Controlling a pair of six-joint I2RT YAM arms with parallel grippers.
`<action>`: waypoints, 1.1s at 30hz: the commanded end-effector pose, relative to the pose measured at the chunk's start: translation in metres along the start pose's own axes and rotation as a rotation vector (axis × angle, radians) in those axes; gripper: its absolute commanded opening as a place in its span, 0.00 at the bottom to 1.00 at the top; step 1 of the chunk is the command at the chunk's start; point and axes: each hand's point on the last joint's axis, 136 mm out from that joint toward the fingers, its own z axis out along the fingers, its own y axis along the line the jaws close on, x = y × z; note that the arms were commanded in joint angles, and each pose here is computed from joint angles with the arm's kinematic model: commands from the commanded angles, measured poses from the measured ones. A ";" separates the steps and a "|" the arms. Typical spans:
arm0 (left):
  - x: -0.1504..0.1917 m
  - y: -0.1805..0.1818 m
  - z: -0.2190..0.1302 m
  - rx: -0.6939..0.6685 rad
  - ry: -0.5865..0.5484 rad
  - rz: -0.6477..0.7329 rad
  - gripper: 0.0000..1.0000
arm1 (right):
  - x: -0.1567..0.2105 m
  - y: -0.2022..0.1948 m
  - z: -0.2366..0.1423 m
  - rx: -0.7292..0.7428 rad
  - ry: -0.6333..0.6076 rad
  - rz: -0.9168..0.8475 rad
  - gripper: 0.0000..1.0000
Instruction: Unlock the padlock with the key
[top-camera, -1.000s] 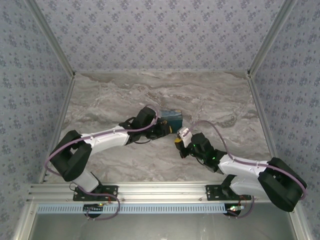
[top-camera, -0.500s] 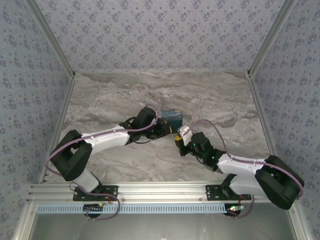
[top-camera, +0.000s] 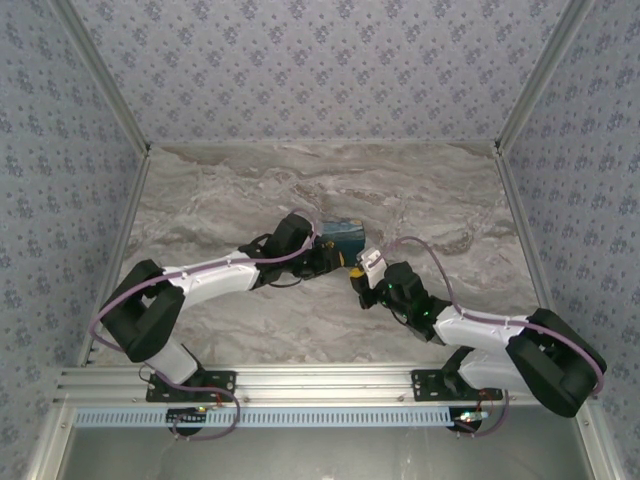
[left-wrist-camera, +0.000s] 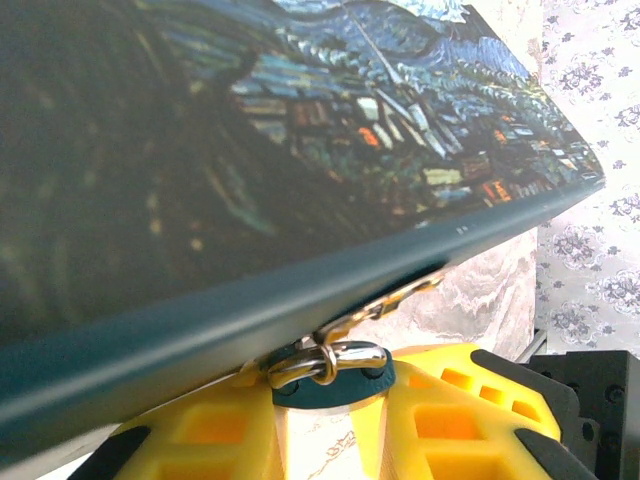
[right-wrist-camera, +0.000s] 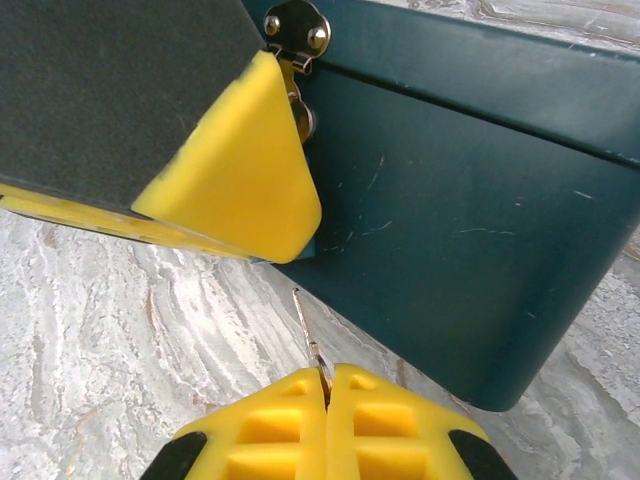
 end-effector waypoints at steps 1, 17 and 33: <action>-0.006 -0.017 0.000 0.044 -0.008 0.030 0.22 | -0.010 0.003 0.001 -0.021 -0.037 0.014 0.00; -0.005 -0.017 0.000 0.044 -0.006 0.030 0.22 | -0.015 0.004 0.004 -0.028 -0.048 0.022 0.00; -0.004 -0.015 -0.001 0.042 -0.009 0.027 0.22 | -0.020 0.003 0.005 -0.028 -0.077 0.047 0.00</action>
